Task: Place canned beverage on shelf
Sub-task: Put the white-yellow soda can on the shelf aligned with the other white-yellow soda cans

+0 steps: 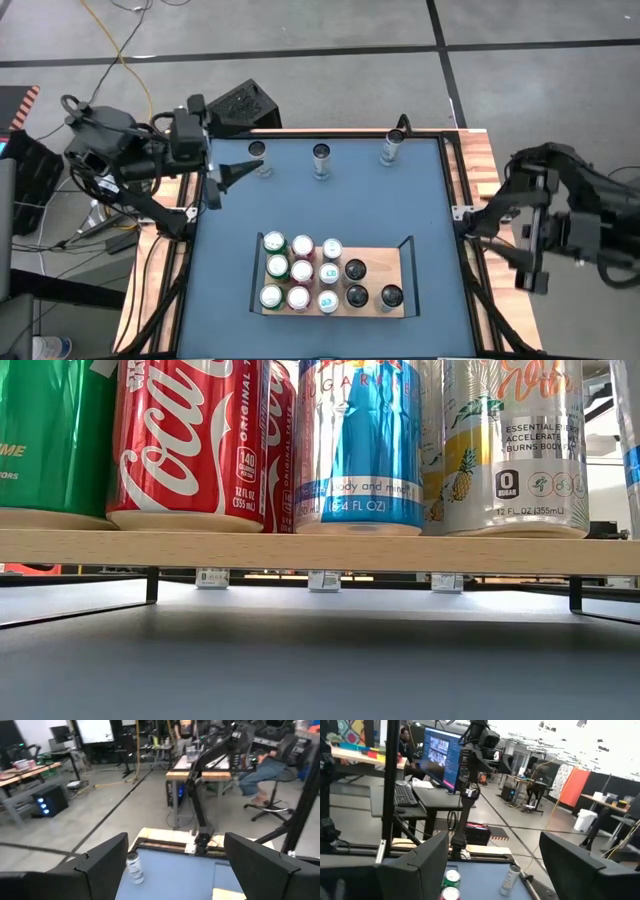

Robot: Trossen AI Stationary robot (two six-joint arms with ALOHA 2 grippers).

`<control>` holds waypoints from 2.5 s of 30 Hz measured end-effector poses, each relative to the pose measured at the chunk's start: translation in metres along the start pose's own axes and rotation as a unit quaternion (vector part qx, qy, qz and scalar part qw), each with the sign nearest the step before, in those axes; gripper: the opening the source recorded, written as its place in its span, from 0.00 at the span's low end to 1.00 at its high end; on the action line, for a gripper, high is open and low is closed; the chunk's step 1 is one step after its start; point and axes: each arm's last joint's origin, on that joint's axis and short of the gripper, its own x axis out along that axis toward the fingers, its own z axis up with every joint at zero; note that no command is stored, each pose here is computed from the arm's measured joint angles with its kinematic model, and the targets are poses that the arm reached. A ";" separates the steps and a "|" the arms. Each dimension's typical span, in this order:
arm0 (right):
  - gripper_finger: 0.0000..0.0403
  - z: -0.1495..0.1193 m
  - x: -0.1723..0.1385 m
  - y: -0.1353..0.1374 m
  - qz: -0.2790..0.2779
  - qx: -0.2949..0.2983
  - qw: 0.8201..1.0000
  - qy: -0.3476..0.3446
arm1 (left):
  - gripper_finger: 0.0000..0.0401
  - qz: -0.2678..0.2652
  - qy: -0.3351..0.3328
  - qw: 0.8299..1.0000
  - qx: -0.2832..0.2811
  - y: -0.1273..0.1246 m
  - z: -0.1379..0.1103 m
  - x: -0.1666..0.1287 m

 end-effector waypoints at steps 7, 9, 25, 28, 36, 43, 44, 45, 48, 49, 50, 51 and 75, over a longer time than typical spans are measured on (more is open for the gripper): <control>0.75 -0.003 0.000 -0.035 -0.001 -0.063 0.998 0.000 | 0.79 0.081 0.092 0.992 0.020 0.022 -0.021 0.007; 0.75 0.000 -0.002 -0.052 0.004 -0.055 0.998 -0.001 | 0.79 0.067 0.096 0.993 -0.003 0.026 -0.022 0.011; 0.75 -0.059 0.000 -0.185 0.200 0.098 0.975 -0.012 | 0.79 -0.116 0.038 0.987 -0.106 0.073 -0.010 0.029; 0.75 -0.087 -0.001 -0.174 0.216 0.143 0.966 0.021 | 0.79 -0.176 0.036 0.974 -0.134 0.063 -0.008 0.036; 0.75 -0.131 -0.010 -0.106 0.099 0.166 0.981 -0.002 | 0.79 -0.202 0.061 0.973 -0.091 0.010 -0.031 0.111; 0.75 -0.129 -0.009 -0.066 0.101 0.195 0.975 0.016 | 0.79 -0.263 0.031 0.953 -0.145 -0.022 -0.035 0.141; 0.75 -0.125 -0.008 -0.058 0.110 0.189 0.976 0.017 | 0.79 -0.258 0.026 0.955 -0.144 -0.027 -0.034 0.140; 0.75 -0.120 -0.007 -0.052 0.131 0.189 0.973 0.018 | 0.79 -0.250 0.013 0.958 -0.139 -0.034 -0.033 0.141; 0.75 -0.093 -0.003 -0.036 0.261 0.215 0.941 -0.030 | 0.79 -0.244 -0.043 0.961 -0.125 -0.053 -0.025 0.138; 0.75 -0.083 -0.003 -0.030 0.312 0.212 0.924 -0.070 | 0.79 -0.252 -0.069 0.957 -0.128 -0.061 -0.023 0.141; 0.75 -0.076 -0.003 -0.025 0.344 0.199 0.911 -0.108 | 0.79 -0.261 -0.098 0.951 -0.135 -0.067 -0.019 0.142; 0.75 -0.072 -0.001 -0.021 0.351 0.177 0.909 -0.139 | 0.79 -0.271 -0.110 0.946 -0.140 -0.075 -0.018 0.142; 0.75 -0.150 -0.016 -0.178 0.281 0.233 0.918 -0.153 | 0.79 0.115 0.127 0.972 -0.160 -0.088 -0.084 0.130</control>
